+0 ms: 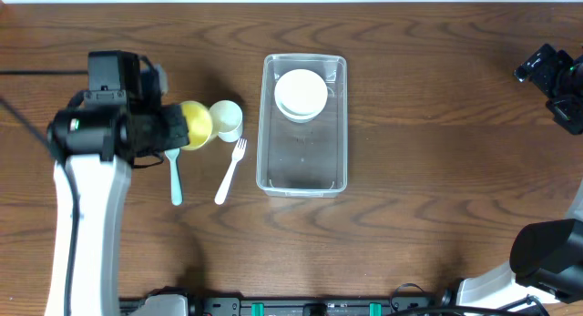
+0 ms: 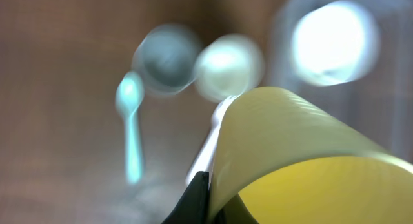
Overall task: Pack container
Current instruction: 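Carry the yellow cup into the container and release it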
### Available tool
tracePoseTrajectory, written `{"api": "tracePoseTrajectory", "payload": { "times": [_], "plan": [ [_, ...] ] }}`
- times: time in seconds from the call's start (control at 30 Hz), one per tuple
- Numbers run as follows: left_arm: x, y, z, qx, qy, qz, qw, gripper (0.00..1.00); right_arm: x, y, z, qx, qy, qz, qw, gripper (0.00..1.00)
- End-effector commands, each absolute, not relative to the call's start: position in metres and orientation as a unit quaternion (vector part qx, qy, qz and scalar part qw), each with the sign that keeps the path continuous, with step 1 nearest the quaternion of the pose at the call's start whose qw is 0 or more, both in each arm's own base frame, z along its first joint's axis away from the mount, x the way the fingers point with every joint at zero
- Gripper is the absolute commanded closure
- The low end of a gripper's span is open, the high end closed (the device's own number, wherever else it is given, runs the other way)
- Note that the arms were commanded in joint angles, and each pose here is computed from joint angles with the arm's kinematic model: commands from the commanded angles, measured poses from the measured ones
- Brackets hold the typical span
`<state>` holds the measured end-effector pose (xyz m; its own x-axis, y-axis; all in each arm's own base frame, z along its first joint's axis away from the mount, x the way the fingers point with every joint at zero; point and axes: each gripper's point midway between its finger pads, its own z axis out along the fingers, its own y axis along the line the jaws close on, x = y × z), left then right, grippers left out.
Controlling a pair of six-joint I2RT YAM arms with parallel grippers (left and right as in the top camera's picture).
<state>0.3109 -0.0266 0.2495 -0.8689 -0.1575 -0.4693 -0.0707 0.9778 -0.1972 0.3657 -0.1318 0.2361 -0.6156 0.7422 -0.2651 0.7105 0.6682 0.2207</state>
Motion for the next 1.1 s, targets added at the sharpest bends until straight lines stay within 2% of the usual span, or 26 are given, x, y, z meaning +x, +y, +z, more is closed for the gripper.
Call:
{"api": "tracePoseTrajectory", "payload": {
  "times": [0.0, 0.13, 0.3, 0.47, 0.67, 0.87, 1.07],
  "plan": [
    [0.316, -0.064, 0.282, 0.008, 0.948, -0.118, 0.295, 0.94, 0.365, -0.134, 0.234, 0.406, 0.898, 0.046, 0.165, 0.01],
    [0.330, -0.103, 0.272, 0.060, 0.947, -0.133, 0.285, 0.94, 0.365, -0.134, 0.234, 0.404, 0.898, 0.046, 0.165, 0.01],
    [0.355, -0.155, 0.214, 0.142, 0.955, -0.128, 0.226, 0.94, 0.365, -0.134, 0.234, 0.404, 0.898, 0.046, 0.165, 0.01],
    [0.385, -0.185, 0.145, 0.163, 0.963, -0.113, 0.183, 0.94, 0.365, -0.134, 0.234, 0.404, 0.898, 0.046, 0.165, 0.01],
    [0.390, -0.203, 0.085, 0.185, 0.968, -0.103, 0.133, 0.94, 0.365, -0.134, 0.234, 0.404, 0.898, 0.046, 0.165, 0.01],
    [0.380, -0.219, 0.060, 0.211, 0.967, -0.094, 0.106, 0.94, 0.365, -0.134, 0.234, 0.405, 0.898, 0.046, 0.165, 0.01],
    [0.377, -0.222, 0.060, 0.221, 0.966, -0.074, 0.109, 0.94, 0.365, -0.134, 0.234, 0.405, 0.898, 0.046, 0.165, 0.01]
  ]
}}
